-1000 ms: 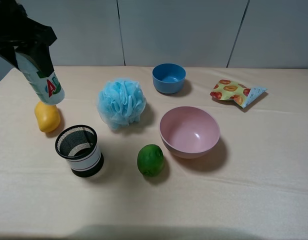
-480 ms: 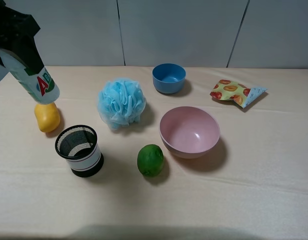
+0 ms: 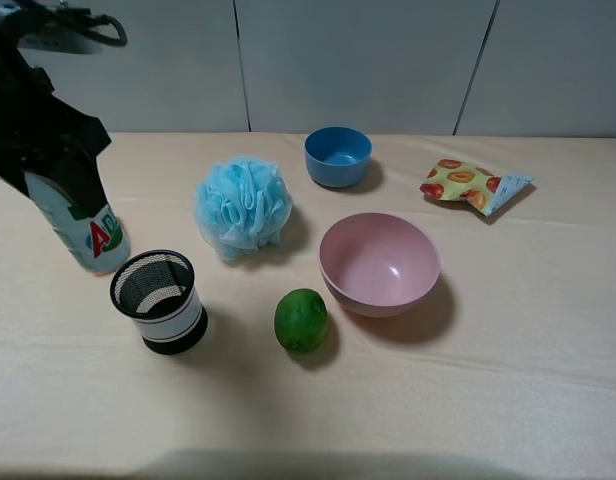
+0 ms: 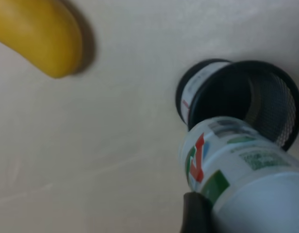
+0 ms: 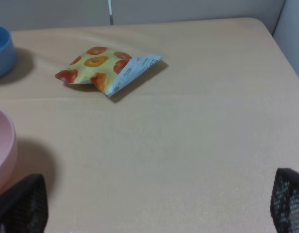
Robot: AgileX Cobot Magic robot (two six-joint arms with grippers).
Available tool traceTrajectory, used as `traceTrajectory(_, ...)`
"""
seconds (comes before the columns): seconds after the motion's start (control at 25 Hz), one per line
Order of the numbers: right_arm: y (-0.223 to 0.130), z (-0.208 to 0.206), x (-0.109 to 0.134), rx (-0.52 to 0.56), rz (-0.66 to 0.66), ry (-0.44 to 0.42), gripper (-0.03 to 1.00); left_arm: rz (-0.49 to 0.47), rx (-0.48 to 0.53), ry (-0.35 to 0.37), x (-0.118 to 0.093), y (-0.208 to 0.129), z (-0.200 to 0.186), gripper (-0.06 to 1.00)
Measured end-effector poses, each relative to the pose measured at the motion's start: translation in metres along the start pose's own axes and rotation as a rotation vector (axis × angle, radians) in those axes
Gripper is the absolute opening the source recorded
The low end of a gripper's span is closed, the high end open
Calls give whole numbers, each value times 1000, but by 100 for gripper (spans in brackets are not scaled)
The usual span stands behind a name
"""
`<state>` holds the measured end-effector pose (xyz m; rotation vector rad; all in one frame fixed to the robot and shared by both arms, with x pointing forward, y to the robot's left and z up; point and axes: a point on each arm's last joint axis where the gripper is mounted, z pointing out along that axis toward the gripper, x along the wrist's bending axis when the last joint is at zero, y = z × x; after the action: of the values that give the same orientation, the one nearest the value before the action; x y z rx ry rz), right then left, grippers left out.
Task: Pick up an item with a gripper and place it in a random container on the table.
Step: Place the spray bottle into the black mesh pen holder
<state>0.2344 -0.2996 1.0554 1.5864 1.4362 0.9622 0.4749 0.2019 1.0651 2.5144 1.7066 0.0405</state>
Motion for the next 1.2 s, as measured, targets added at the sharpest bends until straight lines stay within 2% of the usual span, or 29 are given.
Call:
traceTrajectory(0.32,0,0,0,0,0,0,69,55,-27,-3,-17,-3,20,52)
traceTrajectory(0.48,0,0,0,0,0,0,69,97,-44,21,-22,-1,26,52)
traceTrajectory(0.84,0,0,0,0,0,0,69,152,67,35,-36,11,63,52)
traceTrajectory(1.2,0,0,0,0,0,0,69,155,36,31,-38,18,71,52)
